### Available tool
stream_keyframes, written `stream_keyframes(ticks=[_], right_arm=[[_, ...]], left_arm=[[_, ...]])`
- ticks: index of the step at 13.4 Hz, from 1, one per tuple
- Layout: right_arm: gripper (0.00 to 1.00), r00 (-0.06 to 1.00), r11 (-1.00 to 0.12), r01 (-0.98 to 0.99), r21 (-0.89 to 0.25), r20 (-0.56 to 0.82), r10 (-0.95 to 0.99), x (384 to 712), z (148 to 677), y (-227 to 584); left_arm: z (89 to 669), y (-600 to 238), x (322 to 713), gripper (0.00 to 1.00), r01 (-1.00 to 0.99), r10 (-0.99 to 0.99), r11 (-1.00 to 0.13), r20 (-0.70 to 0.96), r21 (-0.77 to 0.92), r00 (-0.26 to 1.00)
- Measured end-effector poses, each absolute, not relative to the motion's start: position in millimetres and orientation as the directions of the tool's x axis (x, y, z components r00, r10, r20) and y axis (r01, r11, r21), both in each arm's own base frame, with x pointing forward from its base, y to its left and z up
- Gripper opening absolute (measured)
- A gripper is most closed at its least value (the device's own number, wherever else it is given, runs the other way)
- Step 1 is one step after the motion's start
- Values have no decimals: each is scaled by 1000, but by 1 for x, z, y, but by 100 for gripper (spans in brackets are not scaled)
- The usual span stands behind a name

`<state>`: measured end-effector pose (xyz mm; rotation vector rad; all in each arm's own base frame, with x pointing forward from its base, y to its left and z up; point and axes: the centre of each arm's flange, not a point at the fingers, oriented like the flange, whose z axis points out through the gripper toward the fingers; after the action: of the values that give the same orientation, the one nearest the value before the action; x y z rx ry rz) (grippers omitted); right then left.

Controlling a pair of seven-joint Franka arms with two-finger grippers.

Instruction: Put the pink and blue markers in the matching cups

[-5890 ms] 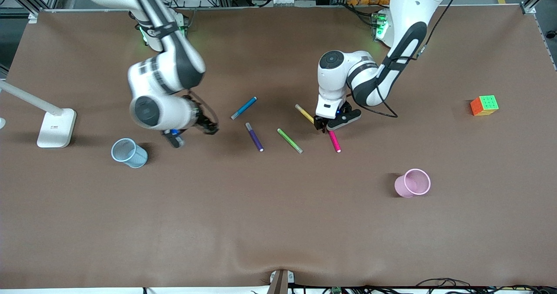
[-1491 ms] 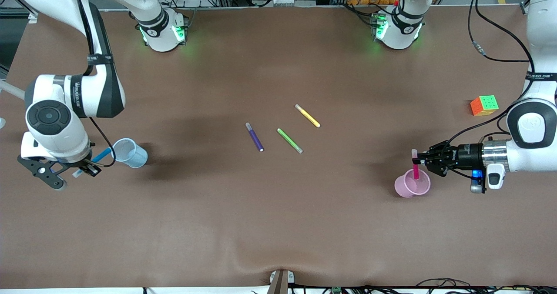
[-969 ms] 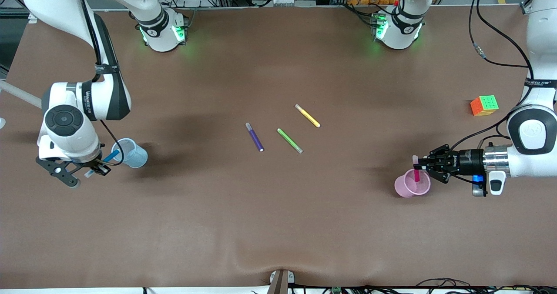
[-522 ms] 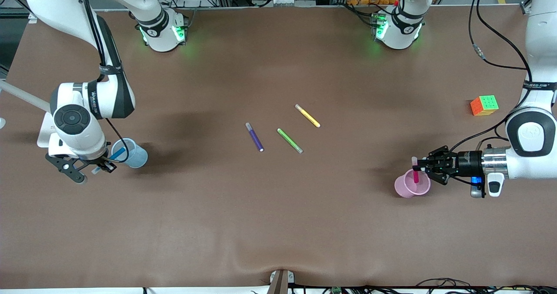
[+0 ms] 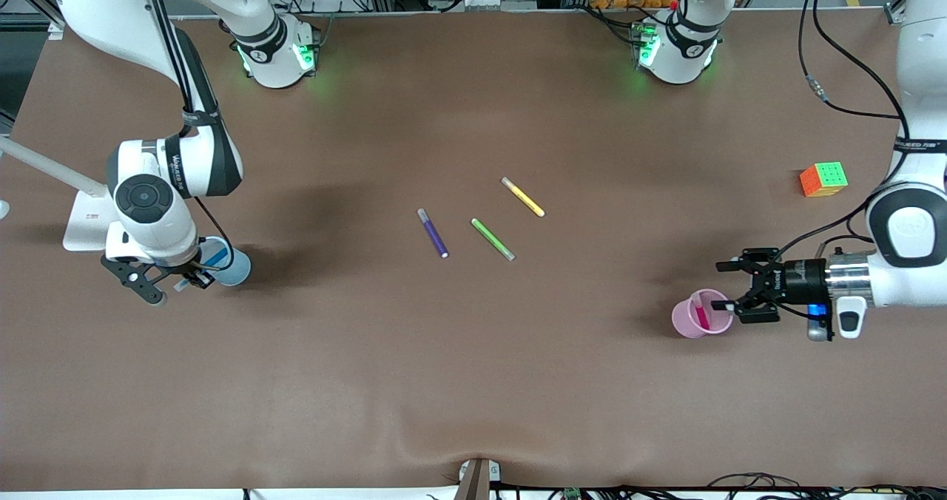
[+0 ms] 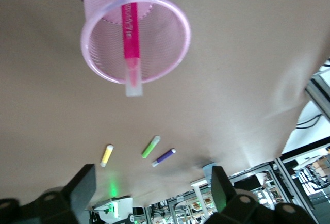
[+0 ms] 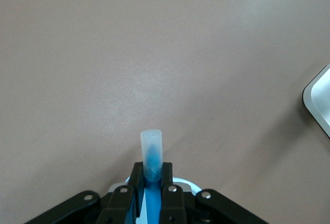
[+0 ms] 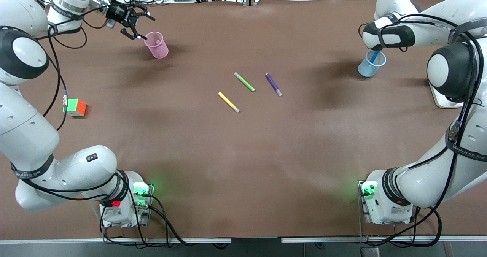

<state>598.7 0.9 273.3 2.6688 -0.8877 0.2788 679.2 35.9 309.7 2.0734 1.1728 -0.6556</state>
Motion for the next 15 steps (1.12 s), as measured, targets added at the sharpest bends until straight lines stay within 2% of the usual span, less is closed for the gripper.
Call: stream_keyframes(ticks=[1, 8, 9, 11, 15], right_arm=[[21, 788, -758, -610, 232, 279, -549, 599, 273, 1], [96, 788, -752, -611, 249, 283, -547, 609, 293, -6], [100, 804, -758, -591, 275, 271, -529, 615, 304, -12], [100, 812, -765, -581, 278, 259, -523, 631, 337, -29], [100, 810, -791, -586, 176, 108, -577, 663, 398, -47]], left_arm=[[320, 36, 682, 100, 870, 548, -391, -683, 302, 483], [391, 24, 676, 100, 810, 571, -491, -584, 320, 577], [404, 19, 674, 100, 796, 573, -513, -563, 320, 596], [437, 8, 666, 100, 757, 573, -572, -506, 315, 644], [517, -26, 639, 100, 618, 530, -734, -331, 283, 781]])
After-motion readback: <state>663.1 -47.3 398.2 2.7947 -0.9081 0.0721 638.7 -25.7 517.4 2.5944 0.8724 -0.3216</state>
